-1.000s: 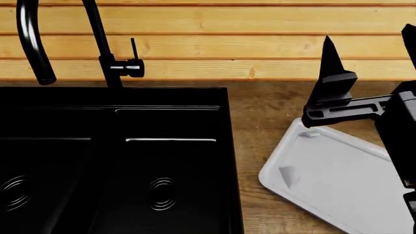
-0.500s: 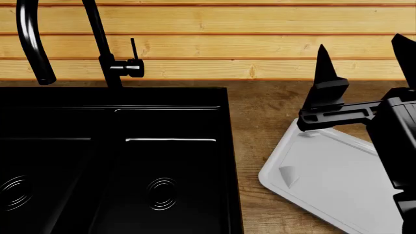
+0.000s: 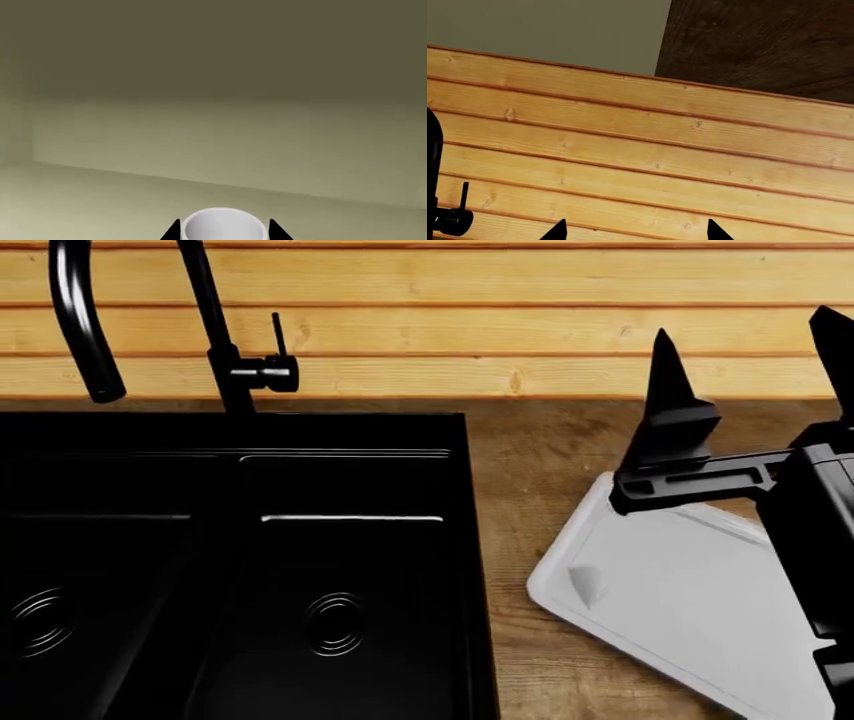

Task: Pick the kettle from the counter and place it on the tray. Then pick the mug from the cabinet and place it on the tray. Then close the cabinet doors.

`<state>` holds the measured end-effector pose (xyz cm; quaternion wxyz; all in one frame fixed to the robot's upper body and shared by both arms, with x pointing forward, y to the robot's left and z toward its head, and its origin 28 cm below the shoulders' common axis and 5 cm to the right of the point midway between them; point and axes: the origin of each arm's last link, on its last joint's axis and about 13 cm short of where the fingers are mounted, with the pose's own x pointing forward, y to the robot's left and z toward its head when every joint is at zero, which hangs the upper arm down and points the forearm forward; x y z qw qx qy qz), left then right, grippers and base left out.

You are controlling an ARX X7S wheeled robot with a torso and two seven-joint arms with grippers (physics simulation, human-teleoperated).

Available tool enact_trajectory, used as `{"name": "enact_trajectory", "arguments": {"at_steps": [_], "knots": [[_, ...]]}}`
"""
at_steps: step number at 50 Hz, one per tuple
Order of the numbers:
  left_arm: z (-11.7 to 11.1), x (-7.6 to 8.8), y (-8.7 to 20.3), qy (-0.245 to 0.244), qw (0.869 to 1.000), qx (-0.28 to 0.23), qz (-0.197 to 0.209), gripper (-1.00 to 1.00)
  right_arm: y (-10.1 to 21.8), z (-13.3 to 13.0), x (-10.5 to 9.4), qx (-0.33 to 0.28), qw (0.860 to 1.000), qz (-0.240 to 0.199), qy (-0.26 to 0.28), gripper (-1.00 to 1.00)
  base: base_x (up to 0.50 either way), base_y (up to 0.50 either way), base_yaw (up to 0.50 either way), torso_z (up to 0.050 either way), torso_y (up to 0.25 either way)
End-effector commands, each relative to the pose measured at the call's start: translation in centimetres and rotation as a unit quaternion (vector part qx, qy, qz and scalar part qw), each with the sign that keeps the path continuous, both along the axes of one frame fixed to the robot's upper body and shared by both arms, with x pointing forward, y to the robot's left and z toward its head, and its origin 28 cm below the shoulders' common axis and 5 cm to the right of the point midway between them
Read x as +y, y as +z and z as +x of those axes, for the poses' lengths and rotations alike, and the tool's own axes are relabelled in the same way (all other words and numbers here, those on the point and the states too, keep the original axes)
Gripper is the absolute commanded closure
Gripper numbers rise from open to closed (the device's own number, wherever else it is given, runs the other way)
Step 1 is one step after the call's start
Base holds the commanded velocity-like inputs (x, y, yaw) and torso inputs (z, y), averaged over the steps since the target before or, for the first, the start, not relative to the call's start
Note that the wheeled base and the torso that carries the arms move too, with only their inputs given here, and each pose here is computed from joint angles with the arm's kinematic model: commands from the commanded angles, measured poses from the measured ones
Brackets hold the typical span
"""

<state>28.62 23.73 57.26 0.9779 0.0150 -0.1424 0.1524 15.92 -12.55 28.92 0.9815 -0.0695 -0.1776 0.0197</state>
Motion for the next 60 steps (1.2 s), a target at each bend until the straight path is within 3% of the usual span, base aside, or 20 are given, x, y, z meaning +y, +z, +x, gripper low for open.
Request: {"name": "enact_trajectory", "arguments": {"at_steps": [1, 15, 24, 32, 36, 38, 45, 60], "knots": [[-2.7, 0.5, 1.3, 0.001, 1.000, -0.026, 0.001, 1.00, 0.3, -0.5, 0.2, -0.005, 1.000, -0.002, 0.003, -1.00, -0.21, 0.00, 0.00, 0.000, 0.000], [-3.4, 0.7, 1.4, -0.020, 0.999, -0.027, 0.006, 1.00, 0.2, -0.5, 0.3, -0.005, 1.000, -0.001, 0.004, -1.00, -0.21, 0.00, 0.00, 0.000, 0.000], [-5.1, 1.0, 1.5, -0.074, 0.997, -0.034, 0.009, 1.00, 0.0, -0.4, 0.3, -0.005, 1.000, 0.006, 0.006, -1.00, -0.07, 0.00, 0.00, 0.000, 0.000], [-7.1, 1.9, -2.1, -0.116, 0.992, -0.039, 0.014, 1.00, -0.4, -0.3, 0.3, -0.002, 1.000, 0.010, 0.007, -1.00, 0.00, 0.00, 0.00, 0.000, 0.000], [-8.0, 1.7, -3.8, -0.168, 0.984, -0.038, 0.032, 1.00, -0.5, -0.3, 0.3, -0.001, 1.000, 0.010, 0.008, -1.00, 0.00, 0.00, 0.00, 0.000, 0.000], [-9.1, 2.5, -4.9, -0.139, 0.989, -0.041, 0.022, 1.00, -0.5, -0.3, 0.4, -0.001, 1.000, 0.010, 0.008, -1.00, 0.00, 0.00, 0.00, 0.000, 0.000], [-10.3, 3.3, -7.7, -0.160, 0.986, -0.030, 0.019, 1.00, -0.5, -0.2, 0.4, 0.001, 1.000, 0.012, 0.010, -1.00, 0.00, 0.00, 0.00, 0.000, 0.000], [-7.3, 3.8, -12.8, -0.190, 0.982, 0.008, 0.001, 1.00, -0.4, -0.2, 0.6, 0.001, 1.000, 0.010, 0.010, -1.00, 0.00, 0.00, 0.00, 0.000, 0.000]]}}
